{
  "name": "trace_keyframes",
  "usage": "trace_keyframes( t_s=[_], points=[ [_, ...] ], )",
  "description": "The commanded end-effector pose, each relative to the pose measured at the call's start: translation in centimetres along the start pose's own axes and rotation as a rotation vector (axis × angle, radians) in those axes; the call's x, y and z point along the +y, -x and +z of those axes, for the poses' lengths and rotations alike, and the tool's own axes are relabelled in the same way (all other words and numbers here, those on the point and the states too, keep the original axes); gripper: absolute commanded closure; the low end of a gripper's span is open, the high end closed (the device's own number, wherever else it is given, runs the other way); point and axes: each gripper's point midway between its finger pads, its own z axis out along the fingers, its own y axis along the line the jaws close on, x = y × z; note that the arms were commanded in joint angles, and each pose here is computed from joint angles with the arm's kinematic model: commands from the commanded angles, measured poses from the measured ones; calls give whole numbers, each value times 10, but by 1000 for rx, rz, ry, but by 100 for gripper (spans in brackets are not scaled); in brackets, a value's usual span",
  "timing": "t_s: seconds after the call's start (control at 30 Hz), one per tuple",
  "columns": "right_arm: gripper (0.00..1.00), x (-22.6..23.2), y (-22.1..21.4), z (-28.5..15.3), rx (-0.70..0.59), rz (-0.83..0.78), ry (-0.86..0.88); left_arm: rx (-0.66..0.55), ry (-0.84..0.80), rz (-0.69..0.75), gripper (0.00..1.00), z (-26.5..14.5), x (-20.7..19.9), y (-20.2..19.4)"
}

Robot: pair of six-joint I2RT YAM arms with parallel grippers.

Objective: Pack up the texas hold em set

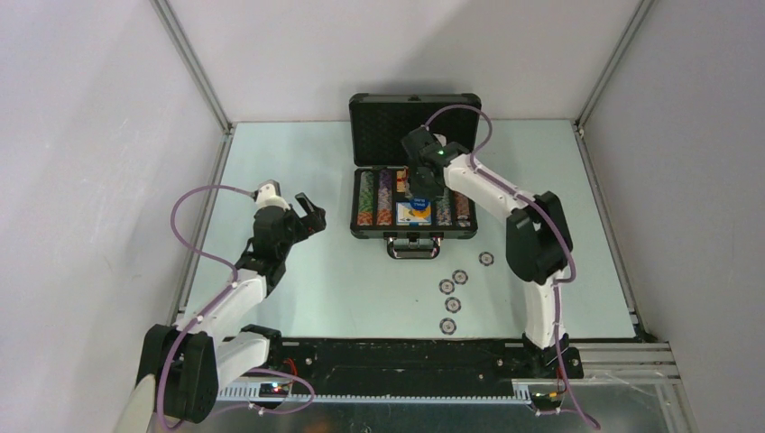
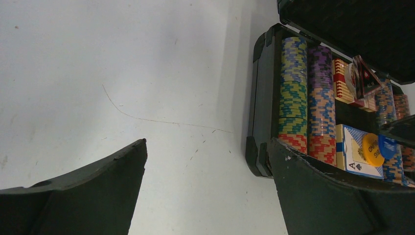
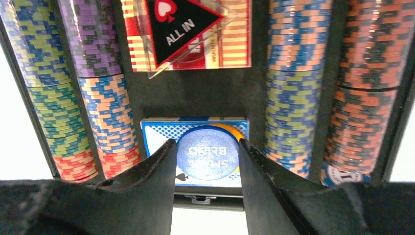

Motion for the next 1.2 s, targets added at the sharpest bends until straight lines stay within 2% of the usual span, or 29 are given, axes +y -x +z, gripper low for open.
trace_keyframes(
  t_s=[0.0, 0.2, 0.43, 0.53, 0.6, 0.63, 0.67, 0.7, 0.73, 0.87, 1.03, 1.17],
  points=[
    [53, 10, 7, -2, -5, -65, -21, -45, -31, 8, 2, 1, -12, 16],
    [48, 18, -1, 2, 15, -113, -25, -45, -33, 5, 2, 1, -12, 16],
    [30, 21, 7, -14, -37, -142, -21, -46, -31, 7, 2, 0, -11, 16],
    [29, 14, 11, -22, -49, -139, -35, -45, -36, 6, 2, 0, -13, 16],
    [30, -3, 17, -30, -80, -105, -60, -47, -38, 8, 2, 0, -13, 17],
    [31, -15, 6, -36, -63, -92, -52, -51, -39, 10, 2, 0, -14, 18],
    [32, -39, -6, -25, -30, -50, -74, -51, -40, 11, 2, -1, -14, 18],
    [33, -53, 2, -40, -43, 21, -33, -52, -39, 11, 2, 0, -14, 19],
    [34, -69, -8, -45, -43, 54, -29, -52, -40, 11, 2, 0, -14, 19],
    [34, -136, -42, -53, 7, 152, -142, -35, -49, 4, 2, 3, -17, 17],
    [32, -168, -77, -50, 68, 204, -195, -27, -50, 1, 2, 5, -17, 15],
    [29, -177, -100, -39, 105, 252, -163, -37, -50, 1, 2, 2, -17, 16]
  ],
)
